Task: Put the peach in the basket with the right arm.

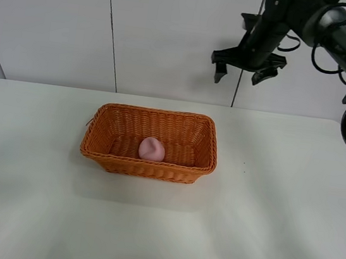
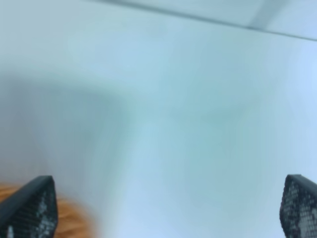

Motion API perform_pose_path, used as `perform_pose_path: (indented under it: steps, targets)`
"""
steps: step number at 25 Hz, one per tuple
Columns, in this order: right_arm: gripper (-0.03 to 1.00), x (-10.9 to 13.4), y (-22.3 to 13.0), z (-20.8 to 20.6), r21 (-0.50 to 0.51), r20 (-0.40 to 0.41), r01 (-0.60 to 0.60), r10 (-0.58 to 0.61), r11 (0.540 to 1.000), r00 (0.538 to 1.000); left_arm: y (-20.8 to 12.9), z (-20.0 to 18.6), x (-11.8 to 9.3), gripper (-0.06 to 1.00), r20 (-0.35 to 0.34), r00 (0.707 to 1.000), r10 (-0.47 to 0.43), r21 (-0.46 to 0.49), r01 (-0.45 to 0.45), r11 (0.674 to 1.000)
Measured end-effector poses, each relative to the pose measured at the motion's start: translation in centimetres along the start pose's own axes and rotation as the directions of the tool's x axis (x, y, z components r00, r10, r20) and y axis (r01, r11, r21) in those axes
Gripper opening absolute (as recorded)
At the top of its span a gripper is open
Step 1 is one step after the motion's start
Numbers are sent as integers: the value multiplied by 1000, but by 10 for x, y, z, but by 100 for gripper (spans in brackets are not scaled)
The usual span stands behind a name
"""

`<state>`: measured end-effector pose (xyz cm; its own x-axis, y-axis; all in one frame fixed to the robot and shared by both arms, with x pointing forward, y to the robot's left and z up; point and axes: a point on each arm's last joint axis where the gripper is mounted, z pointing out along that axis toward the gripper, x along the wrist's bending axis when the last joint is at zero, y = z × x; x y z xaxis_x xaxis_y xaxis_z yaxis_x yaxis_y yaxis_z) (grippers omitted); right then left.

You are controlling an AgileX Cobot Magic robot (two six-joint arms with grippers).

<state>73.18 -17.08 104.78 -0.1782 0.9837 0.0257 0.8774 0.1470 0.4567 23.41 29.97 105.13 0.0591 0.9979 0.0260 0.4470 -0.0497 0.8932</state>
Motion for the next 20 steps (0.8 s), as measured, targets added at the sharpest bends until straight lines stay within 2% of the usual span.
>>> perform_pose_path:
  steps: [2, 5, 8, 16, 20]
  targets:
    - [69, -35, 2, 0, -3, 32, -52, 52, 999, 998, 0, 0, 0, 99, 0, 1000, 0, 0, 0, 1000]
    - [69, -73, 1, -1, -7, 68, -114, 114, 993, 991, 0, 0, 0, 99, 0, 1000, 0, 0, 0, 1000]
    - [69, -92, 0, -3, -10, 86, -146, 146, 989, 986, 0, 0, 0, 99, 0, 1000, 0, 0, 0, 1000]
    - [69, -92, -7, -5, 20, 85, -148, 146, 989, 986, 0, 0, 0, 99, 0, 1000, 0, 0, 0, 1000]
    - [69, -90, -22, -22, 60, 86, -132, 127, 989, 988, 0, 0, 0, 99, 0, 1000, 0, 0, 0, 1000]
